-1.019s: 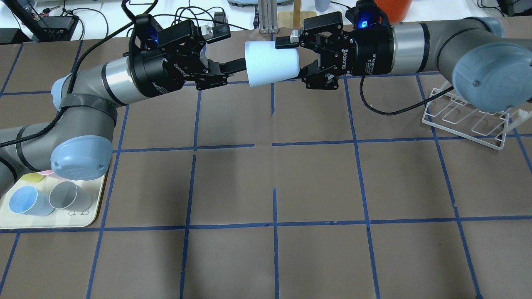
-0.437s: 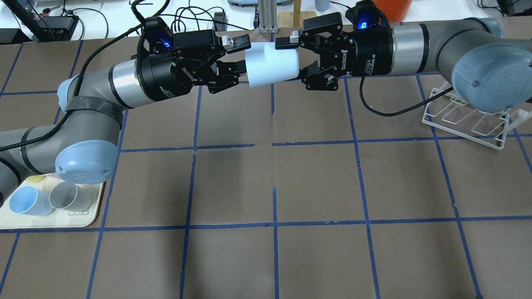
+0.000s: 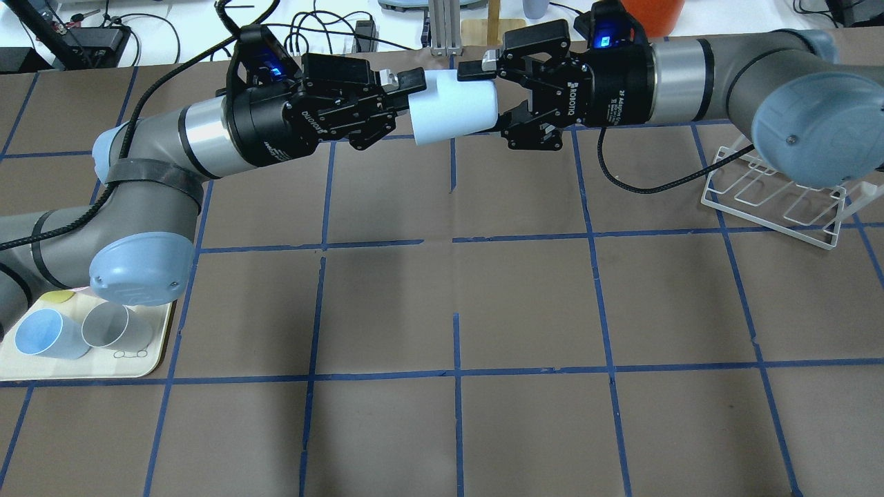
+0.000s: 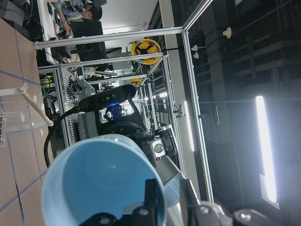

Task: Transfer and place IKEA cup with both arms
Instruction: 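Grasp the cup's rim with the left gripper while the right gripper holds, then open the right gripper and withdraw it while the left gripper carries the cup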

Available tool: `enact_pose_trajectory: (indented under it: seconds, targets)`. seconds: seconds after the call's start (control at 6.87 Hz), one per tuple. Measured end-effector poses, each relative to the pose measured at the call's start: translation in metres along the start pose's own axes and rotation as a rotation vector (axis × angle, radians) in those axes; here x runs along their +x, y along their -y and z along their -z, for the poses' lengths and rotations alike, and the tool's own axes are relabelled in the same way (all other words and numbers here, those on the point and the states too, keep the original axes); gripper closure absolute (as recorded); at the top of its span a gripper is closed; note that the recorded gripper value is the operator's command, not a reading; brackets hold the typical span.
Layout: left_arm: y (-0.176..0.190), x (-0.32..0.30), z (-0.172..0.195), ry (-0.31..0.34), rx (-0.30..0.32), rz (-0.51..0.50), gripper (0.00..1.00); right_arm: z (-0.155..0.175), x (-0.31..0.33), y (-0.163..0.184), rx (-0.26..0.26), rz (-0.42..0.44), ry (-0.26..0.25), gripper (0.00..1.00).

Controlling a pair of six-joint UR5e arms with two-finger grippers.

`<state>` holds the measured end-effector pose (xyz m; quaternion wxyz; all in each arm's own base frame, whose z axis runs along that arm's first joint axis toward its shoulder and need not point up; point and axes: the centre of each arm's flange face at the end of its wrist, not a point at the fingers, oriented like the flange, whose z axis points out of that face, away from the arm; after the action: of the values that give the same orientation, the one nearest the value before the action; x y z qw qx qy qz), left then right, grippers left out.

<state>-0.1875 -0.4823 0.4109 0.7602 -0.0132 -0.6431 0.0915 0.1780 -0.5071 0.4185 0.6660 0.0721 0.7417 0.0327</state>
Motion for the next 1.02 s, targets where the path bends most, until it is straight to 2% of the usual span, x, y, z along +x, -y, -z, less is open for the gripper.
enact_pose_trajectory:
  seconds: [0.58, 0.73, 0.87, 1.02]
  targets:
    - [-0.001, 0.002, 0.0, 0.001, -0.001, -0.001, 1.0, 0.004, -0.003, 0.0, 0.004, -0.045, -0.012, 0.0]
    - [-0.001, 0.001, 0.0, 0.002, -0.001, 0.0, 1.0, 0.012, -0.001, 0.002, 0.008, -0.055, -0.044, 0.0]
    - [-0.002, 0.0, 0.0, 0.002, -0.001, 0.001, 1.0, 0.023, 0.004, 0.003, 0.008, -0.063, -0.106, 0.0]
    - [-0.002, 0.002, -0.001, 0.006, -0.003, 0.004, 1.0, 0.031, 0.007, 0.003, 0.011, -0.073, -0.143, 0.0]
